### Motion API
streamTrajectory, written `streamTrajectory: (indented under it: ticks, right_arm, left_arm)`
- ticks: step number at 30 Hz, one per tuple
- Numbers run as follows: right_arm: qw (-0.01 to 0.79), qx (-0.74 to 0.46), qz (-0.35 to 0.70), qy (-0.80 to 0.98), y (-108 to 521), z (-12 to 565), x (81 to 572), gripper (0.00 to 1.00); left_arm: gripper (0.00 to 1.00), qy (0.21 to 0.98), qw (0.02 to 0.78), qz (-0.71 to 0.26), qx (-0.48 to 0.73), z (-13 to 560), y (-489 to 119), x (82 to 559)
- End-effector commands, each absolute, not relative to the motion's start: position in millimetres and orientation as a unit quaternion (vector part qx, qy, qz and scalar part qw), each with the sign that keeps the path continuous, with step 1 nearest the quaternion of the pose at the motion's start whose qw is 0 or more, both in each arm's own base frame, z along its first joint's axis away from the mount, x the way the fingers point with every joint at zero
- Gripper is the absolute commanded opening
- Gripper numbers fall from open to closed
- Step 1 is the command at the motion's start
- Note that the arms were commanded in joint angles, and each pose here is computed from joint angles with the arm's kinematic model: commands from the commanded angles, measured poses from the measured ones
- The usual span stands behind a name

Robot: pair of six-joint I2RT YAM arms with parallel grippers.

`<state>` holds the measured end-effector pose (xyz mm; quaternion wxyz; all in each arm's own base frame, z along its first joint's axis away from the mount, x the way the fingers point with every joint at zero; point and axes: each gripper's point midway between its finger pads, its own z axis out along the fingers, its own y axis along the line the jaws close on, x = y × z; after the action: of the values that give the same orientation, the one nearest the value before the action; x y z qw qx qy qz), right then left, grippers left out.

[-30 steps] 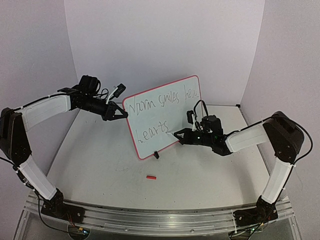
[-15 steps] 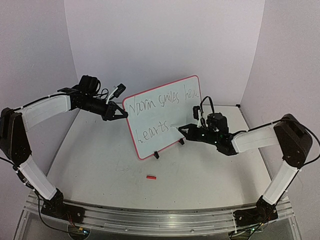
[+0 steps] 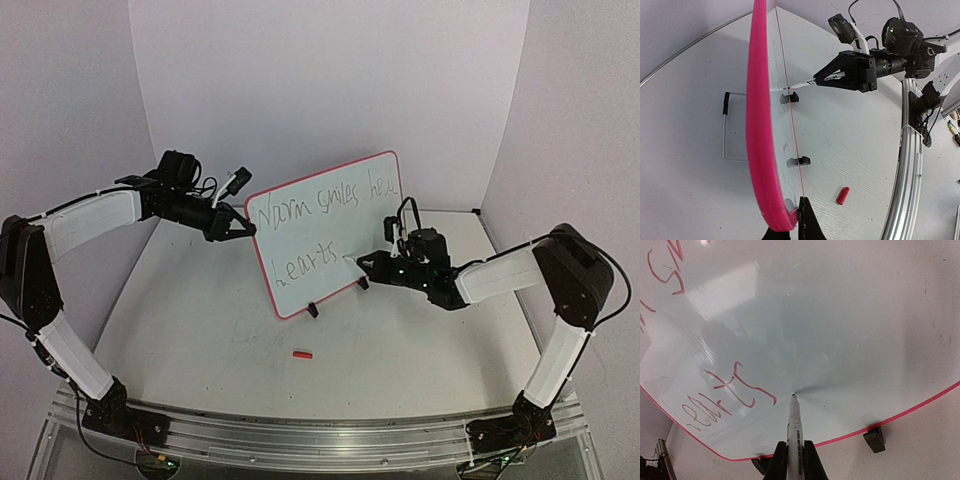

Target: Write a sentence on the whiteboard

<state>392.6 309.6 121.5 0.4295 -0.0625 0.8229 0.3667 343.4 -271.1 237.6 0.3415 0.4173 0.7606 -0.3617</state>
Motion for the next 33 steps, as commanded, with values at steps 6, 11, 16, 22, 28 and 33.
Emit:
streamTrajectory:
  ticks: [6,11,16,22,28,33]
  right_arm:
    - [0.447,-0.056,0.366,0.814,314.1,129.9,410.8,0.0]
    - [0.446,-0.055,0.364,0.816,313.6,126.5,412.1,0.0]
    - [0.447,-0.055,0.365,0.815,313.0,128.3,412.0,0.0]
    - [0.456,-0.052,0.367,0.809,306.9,141.6,405.7,0.0]
    - [0.469,-0.047,0.366,0.802,285.3,171.1,387.9,0.0]
    - [0.491,-0.037,0.341,0.801,254.9,196.2,375.4,0.0]
  left_arm:
    - [0.0,0.766,0.339,-0.322,0.441,224.1,-264.9,340.0]
    - [0.0,0.766,0.338,-0.322,0.441,223.4,-265.0,340.3]
    - [0.0,0.767,0.338,-0.322,0.441,222.8,-265.0,340.4]
    - [0.0,0.768,0.339,-0.322,0.437,224.0,-264.8,341.3]
    - [0.05,0.78,0.355,-0.3,0.42,230.9,-256.2,346.7]
    - [0.26,0.788,0.376,-0.271,0.404,242.3,-243.8,349.0]
